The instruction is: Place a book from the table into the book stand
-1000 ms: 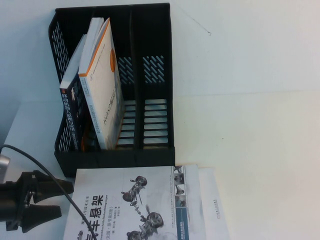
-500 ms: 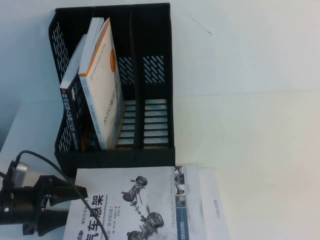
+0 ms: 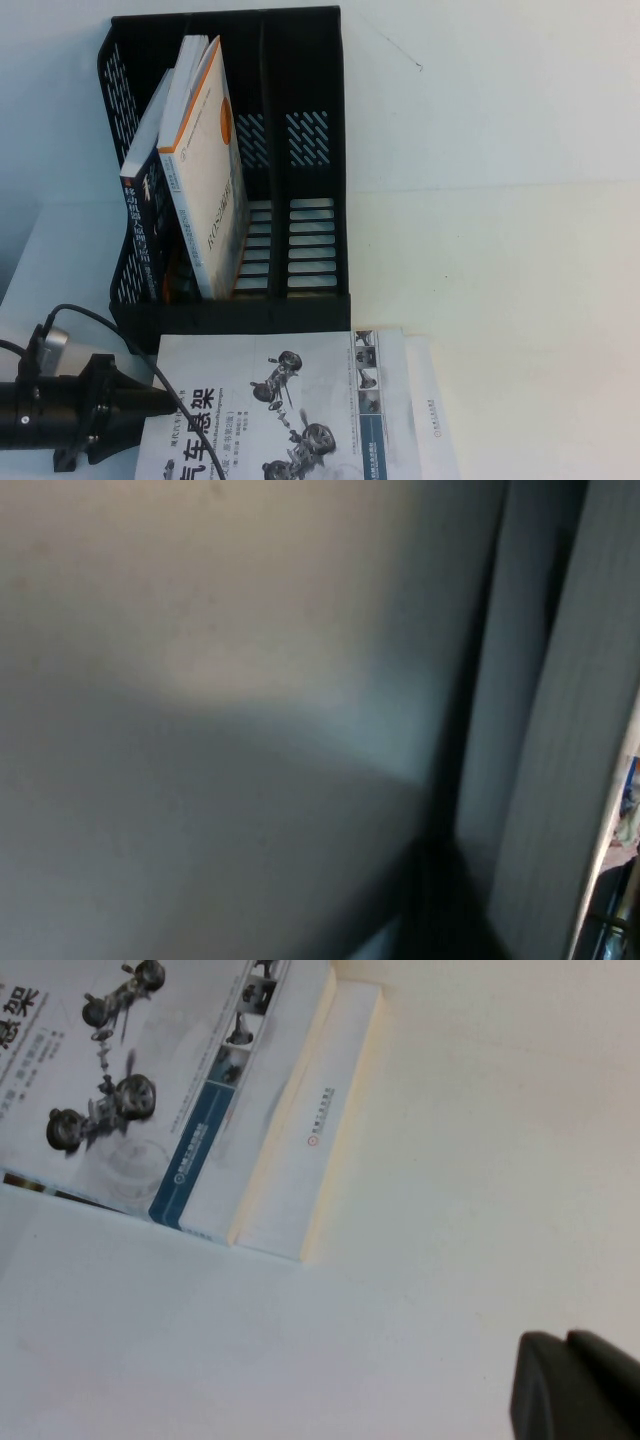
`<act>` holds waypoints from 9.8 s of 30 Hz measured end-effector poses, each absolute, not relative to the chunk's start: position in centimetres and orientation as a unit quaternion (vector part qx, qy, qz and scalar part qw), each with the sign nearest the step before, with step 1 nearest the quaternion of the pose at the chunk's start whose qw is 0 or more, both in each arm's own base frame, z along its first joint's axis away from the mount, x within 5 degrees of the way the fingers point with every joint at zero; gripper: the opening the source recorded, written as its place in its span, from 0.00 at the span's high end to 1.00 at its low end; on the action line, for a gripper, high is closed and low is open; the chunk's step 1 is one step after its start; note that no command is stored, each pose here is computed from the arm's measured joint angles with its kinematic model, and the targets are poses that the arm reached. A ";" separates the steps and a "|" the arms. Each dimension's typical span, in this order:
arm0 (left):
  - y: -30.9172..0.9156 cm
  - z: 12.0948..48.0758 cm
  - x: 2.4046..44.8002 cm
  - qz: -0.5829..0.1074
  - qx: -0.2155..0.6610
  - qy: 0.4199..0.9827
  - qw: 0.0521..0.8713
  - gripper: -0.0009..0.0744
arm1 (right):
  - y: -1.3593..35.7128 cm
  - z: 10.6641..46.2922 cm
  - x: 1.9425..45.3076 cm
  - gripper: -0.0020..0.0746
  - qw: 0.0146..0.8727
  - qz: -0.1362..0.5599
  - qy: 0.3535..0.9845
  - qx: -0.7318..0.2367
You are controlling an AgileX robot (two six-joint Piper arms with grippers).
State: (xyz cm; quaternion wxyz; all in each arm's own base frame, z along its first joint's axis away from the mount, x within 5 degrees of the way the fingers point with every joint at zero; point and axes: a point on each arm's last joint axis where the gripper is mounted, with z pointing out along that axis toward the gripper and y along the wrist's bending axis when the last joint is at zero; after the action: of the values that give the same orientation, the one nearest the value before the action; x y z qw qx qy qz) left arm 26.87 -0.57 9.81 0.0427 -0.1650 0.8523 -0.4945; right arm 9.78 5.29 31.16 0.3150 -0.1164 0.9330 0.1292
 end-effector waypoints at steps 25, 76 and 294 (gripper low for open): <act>-0.9 18.0 25.8 -0.478 -0.121 0.861 0.128 0.82 | 5.3 30.1 9.8 0.96 0.303 0.125 0.937 -0.117; -4.7 48.9 26.3 -0.399 0.007 0.749 0.528 0.83 | 5.6 30.4 10.1 0.96 0.329 0.141 0.926 -0.120; -0.5 17.2 5.2 -0.015 0.043 0.803 0.594 0.99 | -1.8 27.4 3.5 0.96 0.536 0.036 0.843 -0.005</act>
State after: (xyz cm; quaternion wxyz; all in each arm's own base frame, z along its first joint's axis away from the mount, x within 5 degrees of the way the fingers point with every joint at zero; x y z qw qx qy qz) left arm 5.20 -0.53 17.19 0.5942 0.0427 0.8030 -0.0152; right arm 3.49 -1.83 27.38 0.5360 -0.0048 0.8434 0.0363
